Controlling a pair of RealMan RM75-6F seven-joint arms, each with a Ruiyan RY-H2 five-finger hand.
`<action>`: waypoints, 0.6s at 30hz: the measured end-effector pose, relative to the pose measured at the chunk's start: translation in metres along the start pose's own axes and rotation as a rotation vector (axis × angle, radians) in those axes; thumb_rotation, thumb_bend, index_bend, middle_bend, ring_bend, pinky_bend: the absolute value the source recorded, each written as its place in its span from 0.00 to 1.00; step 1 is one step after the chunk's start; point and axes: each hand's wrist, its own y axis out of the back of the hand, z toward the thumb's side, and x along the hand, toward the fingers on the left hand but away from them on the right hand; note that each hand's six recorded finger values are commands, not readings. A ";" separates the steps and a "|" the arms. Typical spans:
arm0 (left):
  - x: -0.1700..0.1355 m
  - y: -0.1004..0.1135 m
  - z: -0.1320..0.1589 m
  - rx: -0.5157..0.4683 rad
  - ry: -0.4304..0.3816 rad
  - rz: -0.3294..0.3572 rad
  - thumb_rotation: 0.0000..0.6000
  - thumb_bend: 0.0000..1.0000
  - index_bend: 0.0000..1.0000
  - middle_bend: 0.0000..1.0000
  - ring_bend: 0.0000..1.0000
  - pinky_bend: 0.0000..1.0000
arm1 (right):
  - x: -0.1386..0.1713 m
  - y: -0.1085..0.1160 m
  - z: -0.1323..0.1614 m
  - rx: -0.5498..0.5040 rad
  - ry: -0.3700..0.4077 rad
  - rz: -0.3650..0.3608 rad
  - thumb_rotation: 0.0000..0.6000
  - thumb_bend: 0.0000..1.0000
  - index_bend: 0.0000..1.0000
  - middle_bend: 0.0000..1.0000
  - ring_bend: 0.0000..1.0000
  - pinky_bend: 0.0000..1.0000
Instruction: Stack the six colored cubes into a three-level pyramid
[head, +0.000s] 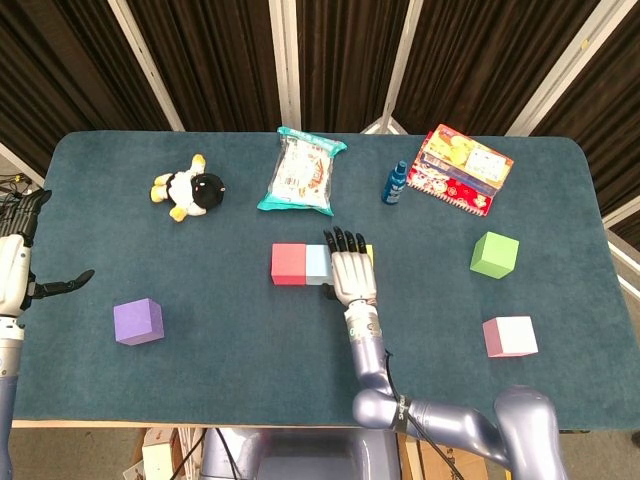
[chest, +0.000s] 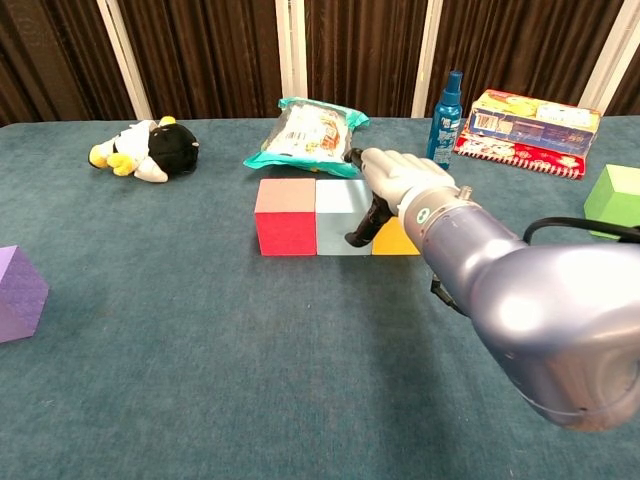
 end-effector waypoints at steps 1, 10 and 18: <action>0.000 0.000 0.000 -0.001 -0.001 0.000 1.00 0.12 0.00 0.02 0.00 0.04 | 0.000 0.002 0.000 -0.001 0.002 -0.005 1.00 0.31 0.00 0.00 0.00 0.00; -0.003 -0.003 0.004 0.012 -0.015 -0.008 1.00 0.12 0.00 0.02 0.00 0.04 | 0.011 0.026 -0.004 -0.024 0.023 -0.045 1.00 0.31 0.00 0.00 0.00 0.00; -0.005 -0.004 0.006 0.030 -0.025 -0.007 1.00 0.12 0.00 0.02 0.00 0.04 | 0.035 0.063 -0.030 -0.043 0.035 -0.088 1.00 0.31 0.00 0.00 0.00 0.00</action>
